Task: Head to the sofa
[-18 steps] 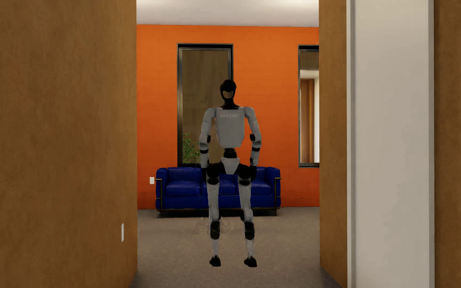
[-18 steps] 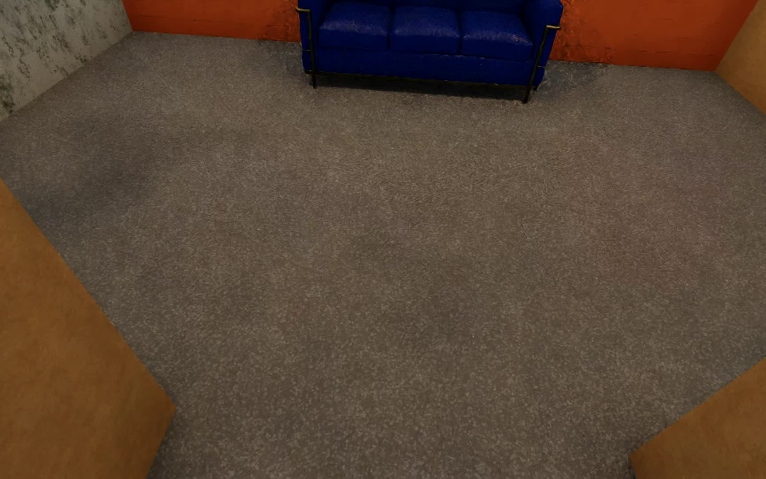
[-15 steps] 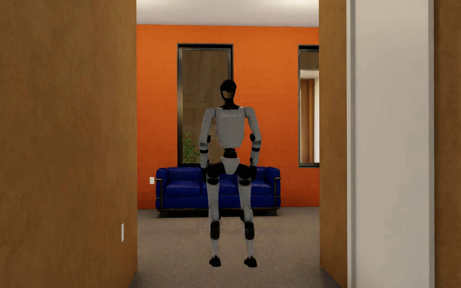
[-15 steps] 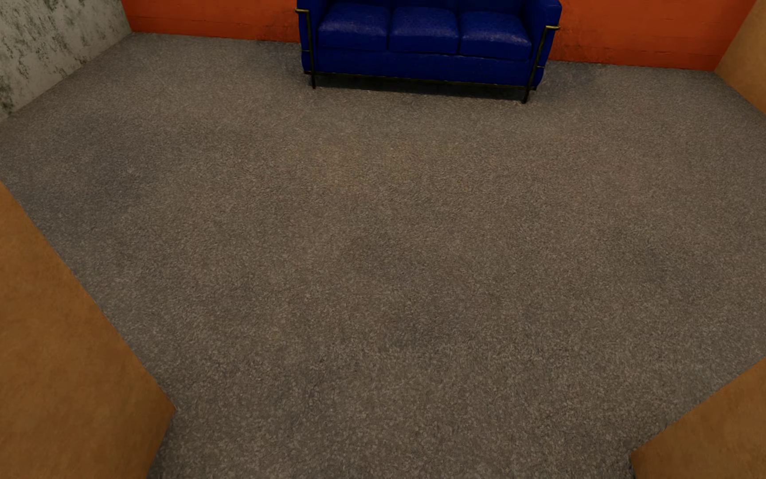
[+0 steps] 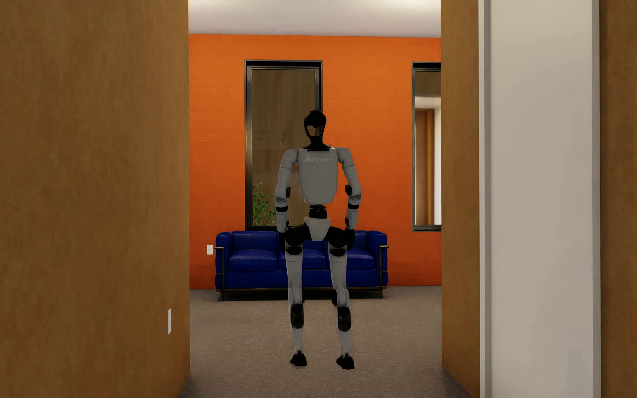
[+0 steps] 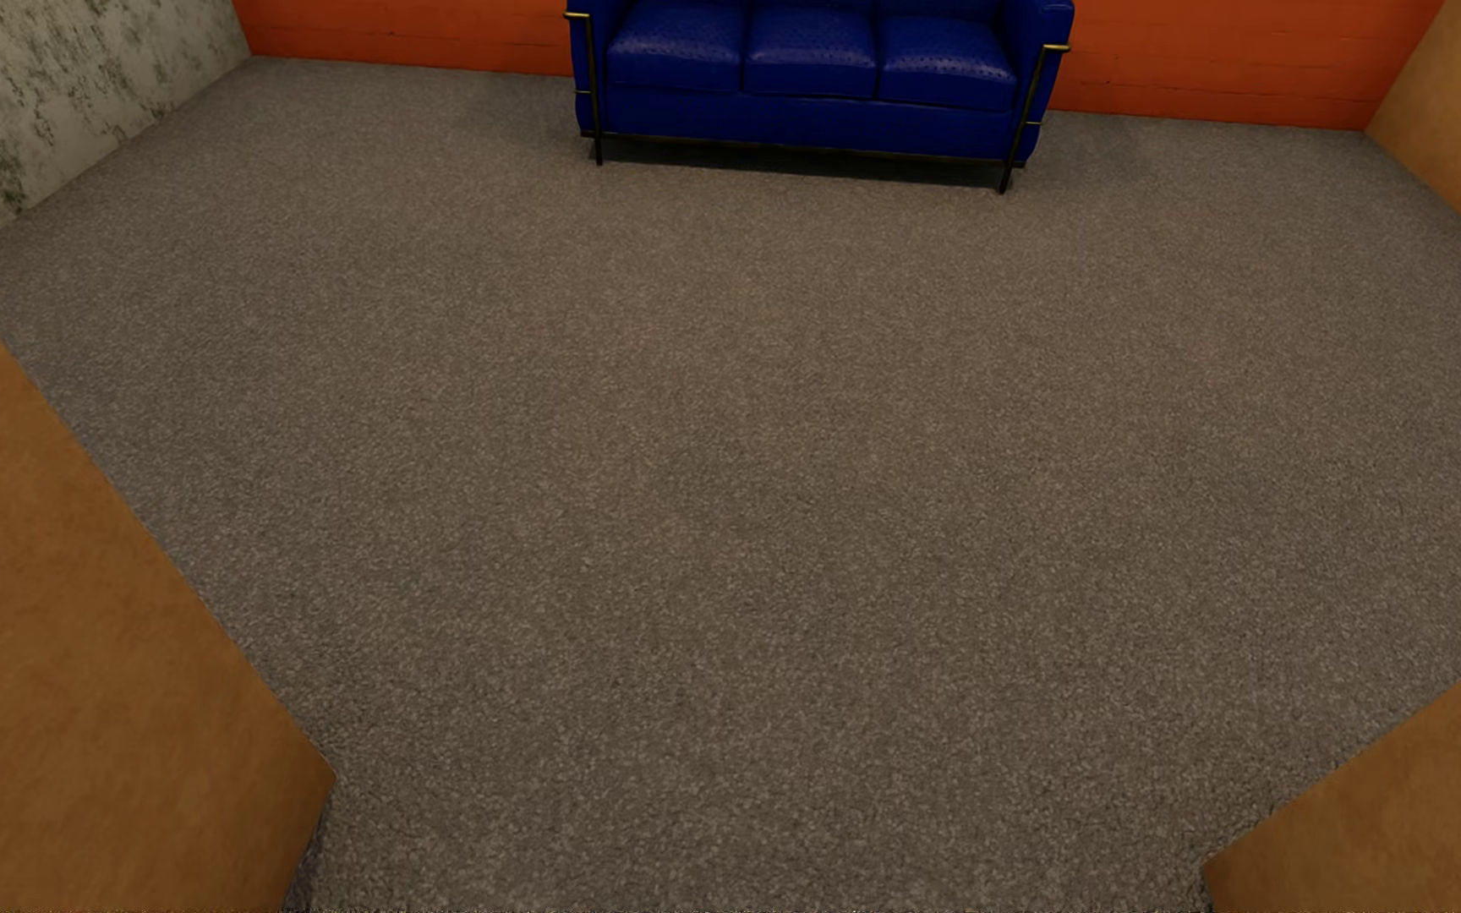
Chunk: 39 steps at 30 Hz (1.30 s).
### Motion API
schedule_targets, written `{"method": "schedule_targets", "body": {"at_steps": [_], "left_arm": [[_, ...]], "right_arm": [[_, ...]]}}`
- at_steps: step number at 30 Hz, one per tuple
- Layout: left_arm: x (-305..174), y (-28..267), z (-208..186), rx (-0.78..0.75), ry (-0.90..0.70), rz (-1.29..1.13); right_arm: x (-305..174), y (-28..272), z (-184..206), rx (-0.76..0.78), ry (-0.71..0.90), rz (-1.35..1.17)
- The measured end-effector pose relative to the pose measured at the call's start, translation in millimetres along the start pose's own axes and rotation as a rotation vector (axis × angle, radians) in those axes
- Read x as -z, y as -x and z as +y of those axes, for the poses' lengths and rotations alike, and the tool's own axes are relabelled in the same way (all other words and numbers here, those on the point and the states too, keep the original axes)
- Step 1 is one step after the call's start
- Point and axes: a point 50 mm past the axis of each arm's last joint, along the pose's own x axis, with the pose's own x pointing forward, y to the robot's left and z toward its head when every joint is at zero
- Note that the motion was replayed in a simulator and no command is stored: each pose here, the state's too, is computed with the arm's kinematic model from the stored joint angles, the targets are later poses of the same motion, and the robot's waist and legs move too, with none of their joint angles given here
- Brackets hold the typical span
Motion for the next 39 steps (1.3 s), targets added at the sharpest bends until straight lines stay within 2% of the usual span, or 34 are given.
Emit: {"method": "schedule_targets", "body": {"at_steps": [6,10,16,19,21,25,29,31,34,36,39], "left_arm": [[11,4,-12,0.021,0.032,0.029],[16,7,-7,0.002,0.044,0.043],[6,3,9,-0.03,0.019,0.013],[-28,-4,18,-0.069,0.06,-0.098],[-69,-4,27,-0.096,0.078,-0.252],[-163,19,45,-0.147,0.07,-0.617],[-201,35,43,-0.139,0.068,-0.773],[-188,29,36,-0.116,0.046,-0.721],[-151,7,17,-0.026,-0.083,-0.538],[-115,-3,7,0.014,-0.115,-0.4],[-40,-2,5,0.007,-0.064,-0.153]], "right_arm": [[15,8,2,0.011,-0.042,0.032],[33,13,-1,0.034,-0.074,0.089],[16,7,-5,0.05,-0.099,0.036],[30,11,0,0.052,-0.129,0.081],[47,18,0,0.063,-0.151,0.135],[84,31,0,0.086,-0.192,0.275],[107,42,-10,0.13,-0.229,0.373],[98,34,-15,0.124,-0.192,0.355],[57,16,-29,0.12,-0.112,0.21],[18,8,-41,0.146,-0.098,0.05],[-43,8,-52,0.178,-0.104,-0.201]]}}
